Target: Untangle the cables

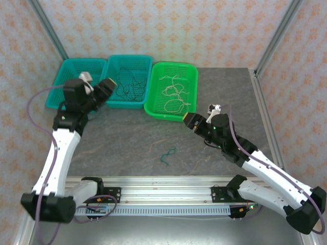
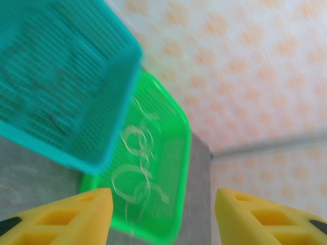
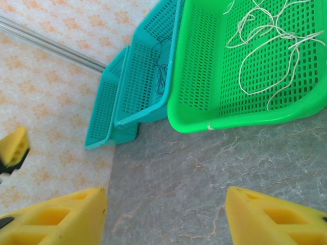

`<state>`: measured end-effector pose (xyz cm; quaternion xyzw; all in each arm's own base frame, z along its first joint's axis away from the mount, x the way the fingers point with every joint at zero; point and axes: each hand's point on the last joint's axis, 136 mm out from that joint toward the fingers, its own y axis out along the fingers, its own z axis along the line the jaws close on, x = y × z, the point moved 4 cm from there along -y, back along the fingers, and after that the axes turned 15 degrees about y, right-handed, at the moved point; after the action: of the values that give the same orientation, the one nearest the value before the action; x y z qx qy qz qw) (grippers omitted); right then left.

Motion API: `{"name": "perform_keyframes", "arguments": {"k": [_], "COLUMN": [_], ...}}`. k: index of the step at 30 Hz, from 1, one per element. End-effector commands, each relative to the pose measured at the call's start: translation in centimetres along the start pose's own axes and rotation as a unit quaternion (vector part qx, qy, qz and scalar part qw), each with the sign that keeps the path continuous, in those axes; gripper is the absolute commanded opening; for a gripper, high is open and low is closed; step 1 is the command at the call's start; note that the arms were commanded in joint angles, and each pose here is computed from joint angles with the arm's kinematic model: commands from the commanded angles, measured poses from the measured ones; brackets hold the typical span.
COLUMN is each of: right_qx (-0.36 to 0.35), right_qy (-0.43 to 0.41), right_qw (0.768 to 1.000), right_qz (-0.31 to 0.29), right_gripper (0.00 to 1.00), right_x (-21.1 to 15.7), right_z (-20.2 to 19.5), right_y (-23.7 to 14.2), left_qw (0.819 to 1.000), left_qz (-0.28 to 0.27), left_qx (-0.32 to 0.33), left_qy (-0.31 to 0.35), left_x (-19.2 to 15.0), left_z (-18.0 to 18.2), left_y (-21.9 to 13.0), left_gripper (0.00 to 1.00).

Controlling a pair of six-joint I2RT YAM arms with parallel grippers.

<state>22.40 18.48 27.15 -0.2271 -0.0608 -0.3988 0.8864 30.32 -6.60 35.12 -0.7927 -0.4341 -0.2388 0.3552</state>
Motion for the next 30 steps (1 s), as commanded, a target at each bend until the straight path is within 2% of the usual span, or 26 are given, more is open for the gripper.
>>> {"name": "perform_keyframes", "arguments": {"k": [1,4,8,12,15,18,21,24,27,30], "right_qx": [0.009,0.002,-0.005,-0.012,-0.016,-0.015,-0.014,-0.016,-0.018,-0.019], "right_qy": [-0.007,-0.012,-0.013,-0.014,-0.015,-0.014,-0.013,-0.015,-0.017,-0.017], "right_qw": [1.000,1.000,1.000,1.000,1.000,1.000,1.000,1.000,1.000,1.000], "right_qz": [-0.001,0.002,0.006,0.010,0.010,0.004,-0.006,-0.012,-0.015,-0.016], "right_gripper": [0.62,0.62,0.62,0.62,0.62,0.62,0.62,0.62,0.62,0.62], "right_x": [0.1,0.0,-0.2,-0.3,-0.3,-0.2,0.1,0.3,0.4,0.4], "right_z": [0.7,0.5,0.2,-0.1,-0.3,-0.3,-0.5,-0.6,-0.7,-0.7], "right_y": [0.1,0.2,0.4,0.3,-0.2,-0.9,-1.7,-2.4,-2.8,-3.0], "left_qw": [0.993,0.980,0.958,0.928,0.909,0.882,0.853,0.835,0.825,0.812], "left_qz": [0.065,0.138,0.225,0.298,0.329,0.350,0.386,0.419,0.433,0.447], "left_qx": [0.028,0.024,-0.009,-0.009,-0.009,0.008,0.033,0.040,0.052,0.052], "left_qy": [0.092,0.144,0.176,0.223,0.254,0.316,0.350,0.355,0.359,0.371], "left_x": [-5.4,-10.8,-17.7,-23.7,-26.9,-29.3,-31.6,-33.7,-34.9,-35.5], "left_z": [-0.4,-1.3,-2.2,-2.9,-3.4,-3.2,-2.0,-1.0,-0.1,0.5], "left_y": [-0.3,-0.4,0.9,3.0,4.8,6.4,8.0,9.2,9.6,9.7], "left_gripper": [0.56,0.56,0.57,0.60,0.68,0.75,0.77,0.71,0.55,0.44]}}
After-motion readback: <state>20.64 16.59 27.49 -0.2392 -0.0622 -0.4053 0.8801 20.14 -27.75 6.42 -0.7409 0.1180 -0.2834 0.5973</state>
